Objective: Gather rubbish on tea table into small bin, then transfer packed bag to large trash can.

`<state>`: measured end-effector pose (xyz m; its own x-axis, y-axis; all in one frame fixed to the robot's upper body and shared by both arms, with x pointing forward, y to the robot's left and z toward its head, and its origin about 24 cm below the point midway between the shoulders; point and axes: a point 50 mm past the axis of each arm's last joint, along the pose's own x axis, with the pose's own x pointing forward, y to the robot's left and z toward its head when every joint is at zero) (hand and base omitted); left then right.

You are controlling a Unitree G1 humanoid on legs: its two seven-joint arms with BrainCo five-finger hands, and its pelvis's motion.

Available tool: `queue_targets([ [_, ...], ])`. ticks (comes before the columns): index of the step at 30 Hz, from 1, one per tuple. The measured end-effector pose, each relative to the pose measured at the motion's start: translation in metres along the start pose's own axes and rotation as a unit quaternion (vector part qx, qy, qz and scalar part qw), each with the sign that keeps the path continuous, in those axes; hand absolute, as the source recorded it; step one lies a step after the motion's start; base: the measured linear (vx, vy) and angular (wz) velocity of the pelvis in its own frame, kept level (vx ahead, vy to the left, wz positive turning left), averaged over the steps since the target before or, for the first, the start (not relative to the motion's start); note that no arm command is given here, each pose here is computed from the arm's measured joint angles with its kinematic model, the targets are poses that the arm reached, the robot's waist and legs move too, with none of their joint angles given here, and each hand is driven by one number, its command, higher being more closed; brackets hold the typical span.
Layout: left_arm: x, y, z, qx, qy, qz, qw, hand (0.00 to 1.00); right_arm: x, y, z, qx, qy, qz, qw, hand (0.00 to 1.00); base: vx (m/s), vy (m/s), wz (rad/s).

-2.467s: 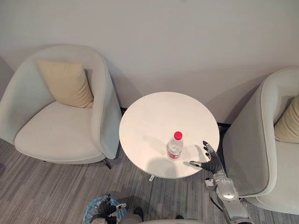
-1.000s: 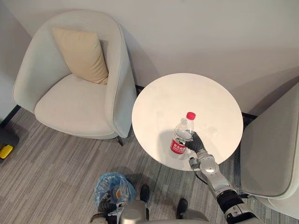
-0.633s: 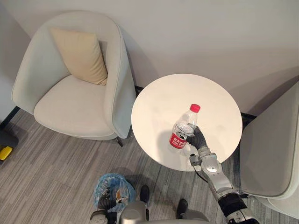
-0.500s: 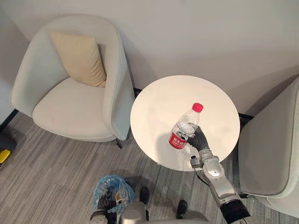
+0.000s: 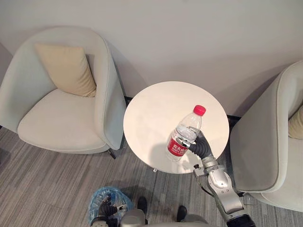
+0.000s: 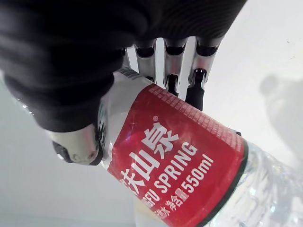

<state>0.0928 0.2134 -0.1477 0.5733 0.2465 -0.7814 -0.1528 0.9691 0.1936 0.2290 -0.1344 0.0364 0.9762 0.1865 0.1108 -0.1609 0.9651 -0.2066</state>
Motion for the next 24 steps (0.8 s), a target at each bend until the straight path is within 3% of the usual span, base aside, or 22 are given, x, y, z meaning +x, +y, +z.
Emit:
queue_targets([
  [8,0.001,-0.001,-0.001,0.006,0.005,-0.004,1.0,0.0,0.002,0.002,0.002,-0.027,-0.006,0.018,0.999,1.0,-0.03,0.006,0.01],
  [21,0.003,-0.005,0.005,0.007,-0.003,-0.01,1.0,0.0,0.005,-0.012,0.013,-0.06,-0.034,-0.009,0.998,1.0,-0.13,-0.126,0.83],
  [24,0.013,-0.007,0.029,0.018,-0.031,-0.018,0.999,0.0,0.008,-0.025,0.017,-0.062,-0.043,-0.047,0.996,1.0,-0.14,-0.141,1.11],
])
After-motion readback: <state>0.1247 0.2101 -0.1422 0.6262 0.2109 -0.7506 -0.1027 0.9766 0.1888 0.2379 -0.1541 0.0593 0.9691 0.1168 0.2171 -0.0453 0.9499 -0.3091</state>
